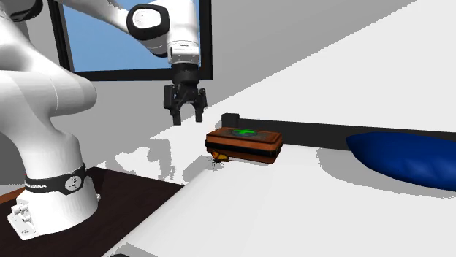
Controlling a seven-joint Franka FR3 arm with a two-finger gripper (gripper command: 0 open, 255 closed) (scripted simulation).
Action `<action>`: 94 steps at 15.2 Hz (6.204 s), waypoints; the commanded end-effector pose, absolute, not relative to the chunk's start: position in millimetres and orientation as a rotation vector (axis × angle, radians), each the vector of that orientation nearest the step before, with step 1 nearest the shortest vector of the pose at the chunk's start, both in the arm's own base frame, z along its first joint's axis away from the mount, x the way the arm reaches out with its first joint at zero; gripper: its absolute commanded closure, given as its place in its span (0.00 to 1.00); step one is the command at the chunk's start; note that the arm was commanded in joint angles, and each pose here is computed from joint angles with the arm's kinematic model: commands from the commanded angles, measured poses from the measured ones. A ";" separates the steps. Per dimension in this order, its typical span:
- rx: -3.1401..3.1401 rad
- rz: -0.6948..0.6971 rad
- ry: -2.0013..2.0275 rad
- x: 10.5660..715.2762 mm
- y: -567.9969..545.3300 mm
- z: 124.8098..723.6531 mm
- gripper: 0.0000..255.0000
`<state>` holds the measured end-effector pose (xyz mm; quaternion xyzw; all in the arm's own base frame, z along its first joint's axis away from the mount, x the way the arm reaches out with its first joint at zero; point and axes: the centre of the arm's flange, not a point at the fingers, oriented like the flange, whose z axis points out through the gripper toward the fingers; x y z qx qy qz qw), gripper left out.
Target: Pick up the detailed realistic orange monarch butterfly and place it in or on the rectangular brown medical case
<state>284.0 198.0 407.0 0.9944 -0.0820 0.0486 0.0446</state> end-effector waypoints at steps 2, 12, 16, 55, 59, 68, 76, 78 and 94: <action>3.020 0.197 -0.319 286.8 229.8 380.8 0.00; 2.938 0.344 -0.526 309.9 331.3 289.9 0.00; 2.934 0.350 -0.536 314.8 333.2 270.2 0.00; 2.934 0.350 -0.536 319.7 328.9 336.7 1.00; 2.934 0.350 -0.536 319.7 328.9 357.8 1.00; 2.934 0.350 -0.536 319.7 328.9 405.3 1.00; 2.934 0.350 -0.536 332.8 393.6 415.9 1.00; 2.934 0.350 -0.536 338.1 419.5 415.5 1.00; 2.934 0.350 -0.536 361.2 533.5 376.8 1.00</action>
